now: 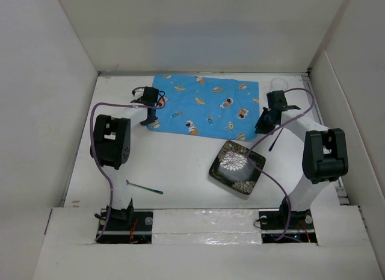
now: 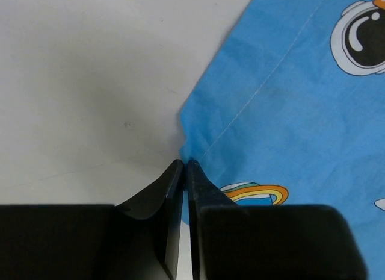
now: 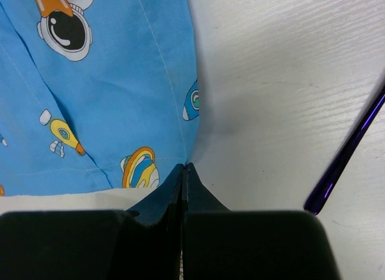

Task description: Set the dinner table for one person

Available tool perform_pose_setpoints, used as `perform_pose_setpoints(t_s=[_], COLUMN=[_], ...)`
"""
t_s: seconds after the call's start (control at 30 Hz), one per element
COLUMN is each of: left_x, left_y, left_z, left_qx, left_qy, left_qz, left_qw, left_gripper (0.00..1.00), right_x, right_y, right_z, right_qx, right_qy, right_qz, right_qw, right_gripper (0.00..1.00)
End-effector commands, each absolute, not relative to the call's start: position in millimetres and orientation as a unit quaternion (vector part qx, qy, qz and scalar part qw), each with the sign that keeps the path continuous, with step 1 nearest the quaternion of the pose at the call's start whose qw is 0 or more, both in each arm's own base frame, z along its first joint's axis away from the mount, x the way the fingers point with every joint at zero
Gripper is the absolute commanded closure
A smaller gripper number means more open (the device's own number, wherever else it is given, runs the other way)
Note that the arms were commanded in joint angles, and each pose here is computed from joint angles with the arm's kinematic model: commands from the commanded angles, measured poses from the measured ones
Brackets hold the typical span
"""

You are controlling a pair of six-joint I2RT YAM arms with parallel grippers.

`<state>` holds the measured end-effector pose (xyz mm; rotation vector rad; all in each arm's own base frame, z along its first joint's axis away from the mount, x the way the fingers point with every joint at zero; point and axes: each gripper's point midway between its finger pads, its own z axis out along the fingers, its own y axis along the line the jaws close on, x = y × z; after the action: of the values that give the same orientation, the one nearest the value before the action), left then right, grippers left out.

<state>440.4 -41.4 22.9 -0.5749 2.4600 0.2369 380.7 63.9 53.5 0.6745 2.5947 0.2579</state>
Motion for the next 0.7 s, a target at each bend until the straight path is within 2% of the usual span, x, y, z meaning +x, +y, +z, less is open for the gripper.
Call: perform_pose_setpoints(t_s=[0.0, 0.03, 0.2, 0.47, 0.67], left_x=[420, 419, 402, 324, 291], left_y=[-34, -33, -31, -29, -30], left_z=[-4, -3, 10, 20, 20], left_qx=[-0.19, -0.19, -0.191, -0.2, -0.205], left_qy=[0.94, 0.94, 0.939, 0.947, 0.95], left_qz=[0.138, 0.139, 0.134, 0.094, 0.076], left_qw=[0.248, 0.247, 0.251, 0.234, 0.222], left_gripper=[0.96, 1.0, 1.0, 1.0, 1.0], right_x=[391, 390, 383, 365, 349], right_y=[72, 72, 71, 58, 52], right_z=[66, 67, 66, 54, 54], right_qx=[0.238, 0.238, 0.242, 0.25, 0.251], right_qy=[0.932, 0.931, 0.931, 0.934, 0.936], right_qz=[0.115, 0.116, 0.114, 0.079, 0.066], right_qw=[0.249, 0.25, 0.248, 0.241, 0.237], right_gripper=[1.0, 1.0, 1.0, 1.0, 1.0])
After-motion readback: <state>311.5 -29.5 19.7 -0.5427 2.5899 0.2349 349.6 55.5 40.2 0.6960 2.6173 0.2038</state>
